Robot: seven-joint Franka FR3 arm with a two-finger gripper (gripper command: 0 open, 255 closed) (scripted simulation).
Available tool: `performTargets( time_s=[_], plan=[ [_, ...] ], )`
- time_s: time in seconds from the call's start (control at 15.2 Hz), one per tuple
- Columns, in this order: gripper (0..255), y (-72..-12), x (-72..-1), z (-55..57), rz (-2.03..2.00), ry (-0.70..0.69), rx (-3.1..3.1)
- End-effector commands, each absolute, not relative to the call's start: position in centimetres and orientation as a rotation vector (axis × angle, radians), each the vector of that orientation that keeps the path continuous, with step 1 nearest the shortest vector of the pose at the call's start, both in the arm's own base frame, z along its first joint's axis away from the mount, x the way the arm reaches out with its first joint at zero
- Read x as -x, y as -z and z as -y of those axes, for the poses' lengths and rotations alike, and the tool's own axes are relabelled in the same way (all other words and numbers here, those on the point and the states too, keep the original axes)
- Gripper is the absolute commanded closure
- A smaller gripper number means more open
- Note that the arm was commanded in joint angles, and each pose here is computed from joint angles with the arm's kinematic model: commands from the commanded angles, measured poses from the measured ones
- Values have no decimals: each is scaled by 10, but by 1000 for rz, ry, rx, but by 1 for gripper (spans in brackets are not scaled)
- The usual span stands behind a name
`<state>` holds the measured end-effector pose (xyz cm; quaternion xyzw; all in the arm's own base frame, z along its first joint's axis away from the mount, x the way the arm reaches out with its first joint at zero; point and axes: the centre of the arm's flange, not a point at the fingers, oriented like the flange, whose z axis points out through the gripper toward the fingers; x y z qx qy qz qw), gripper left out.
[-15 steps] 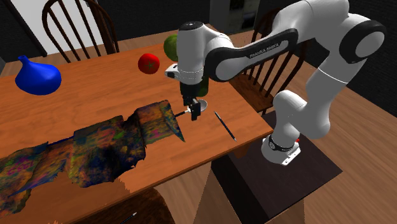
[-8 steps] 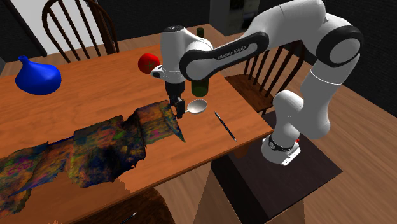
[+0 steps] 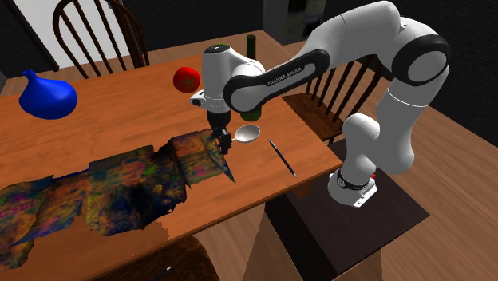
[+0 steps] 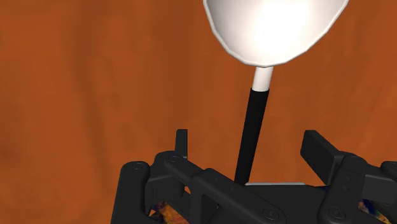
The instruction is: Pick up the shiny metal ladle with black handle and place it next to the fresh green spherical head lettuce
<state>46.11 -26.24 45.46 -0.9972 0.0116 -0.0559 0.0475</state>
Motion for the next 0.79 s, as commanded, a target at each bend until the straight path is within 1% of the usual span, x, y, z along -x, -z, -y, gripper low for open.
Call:
performTargets(
  time_s=[0.0, 0.26, 0.33, 0.73],
  plan=[
    [0, -453, -462, 260, -29, 170, 3041],
    [0, -453, -462, 260, -29, 170, 3041],
    [255, -453, -462, 261, -29, 170, 3041],
    [255, -454, -462, 259, -28, 170, 3041]
  ],
)
